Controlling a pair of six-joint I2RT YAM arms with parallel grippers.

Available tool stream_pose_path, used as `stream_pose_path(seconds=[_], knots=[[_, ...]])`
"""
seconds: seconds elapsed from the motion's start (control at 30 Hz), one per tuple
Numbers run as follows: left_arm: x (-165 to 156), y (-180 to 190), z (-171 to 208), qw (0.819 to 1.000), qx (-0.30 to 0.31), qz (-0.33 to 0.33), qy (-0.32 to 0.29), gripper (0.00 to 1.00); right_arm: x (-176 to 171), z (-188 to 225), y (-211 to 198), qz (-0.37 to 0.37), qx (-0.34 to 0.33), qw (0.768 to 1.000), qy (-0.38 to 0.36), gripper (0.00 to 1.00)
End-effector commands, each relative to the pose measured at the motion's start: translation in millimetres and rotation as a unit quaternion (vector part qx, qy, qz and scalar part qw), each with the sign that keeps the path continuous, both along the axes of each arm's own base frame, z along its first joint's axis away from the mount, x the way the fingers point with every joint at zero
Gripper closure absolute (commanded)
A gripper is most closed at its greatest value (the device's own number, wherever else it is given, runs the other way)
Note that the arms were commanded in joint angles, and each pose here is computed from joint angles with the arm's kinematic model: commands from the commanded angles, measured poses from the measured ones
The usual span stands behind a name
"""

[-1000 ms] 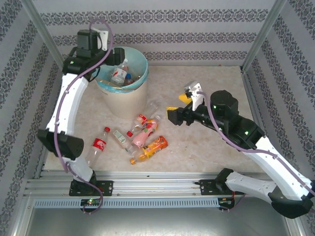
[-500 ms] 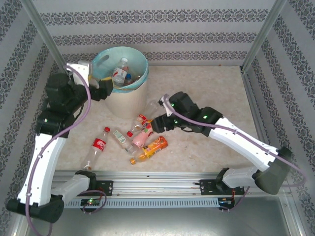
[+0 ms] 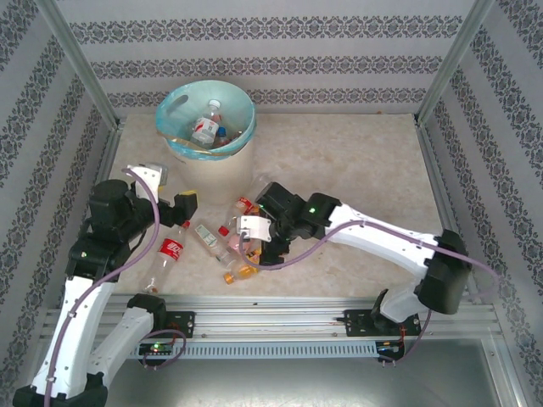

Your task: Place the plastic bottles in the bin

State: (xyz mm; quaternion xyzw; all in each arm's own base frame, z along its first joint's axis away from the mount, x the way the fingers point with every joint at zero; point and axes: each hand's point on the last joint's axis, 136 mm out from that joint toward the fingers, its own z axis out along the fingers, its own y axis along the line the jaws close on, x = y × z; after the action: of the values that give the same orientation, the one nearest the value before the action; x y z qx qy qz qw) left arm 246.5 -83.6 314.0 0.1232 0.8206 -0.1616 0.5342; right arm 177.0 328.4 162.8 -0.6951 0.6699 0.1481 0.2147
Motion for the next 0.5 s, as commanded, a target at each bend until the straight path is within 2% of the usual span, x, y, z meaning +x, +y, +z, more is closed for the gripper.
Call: stream_pose_path(seconds=[0.0, 0.27, 0.47], knots=[[-9.7, 0.9, -13.9, 1.0, -0.009, 0.002, 0.025, 0.11, 6.4, -23.4, 5.9, 0.101, -0.045, 0.994, -0.026, 0.05], [-13.8, 15.5, -24.7, 0.999, 0.002, 0.043, 0.029, 0.09, 6.2, -77.4, 13.0, 0.141, -0.085, 0.986, -0.018, 0.1], [-14.2, 19.6, -22.7, 0.998, 0.004, 0.054, 0.022, 0.09, 7.7, -95.5, 9.4, 0.141, -0.096, 0.985, -0.025, 0.15]])
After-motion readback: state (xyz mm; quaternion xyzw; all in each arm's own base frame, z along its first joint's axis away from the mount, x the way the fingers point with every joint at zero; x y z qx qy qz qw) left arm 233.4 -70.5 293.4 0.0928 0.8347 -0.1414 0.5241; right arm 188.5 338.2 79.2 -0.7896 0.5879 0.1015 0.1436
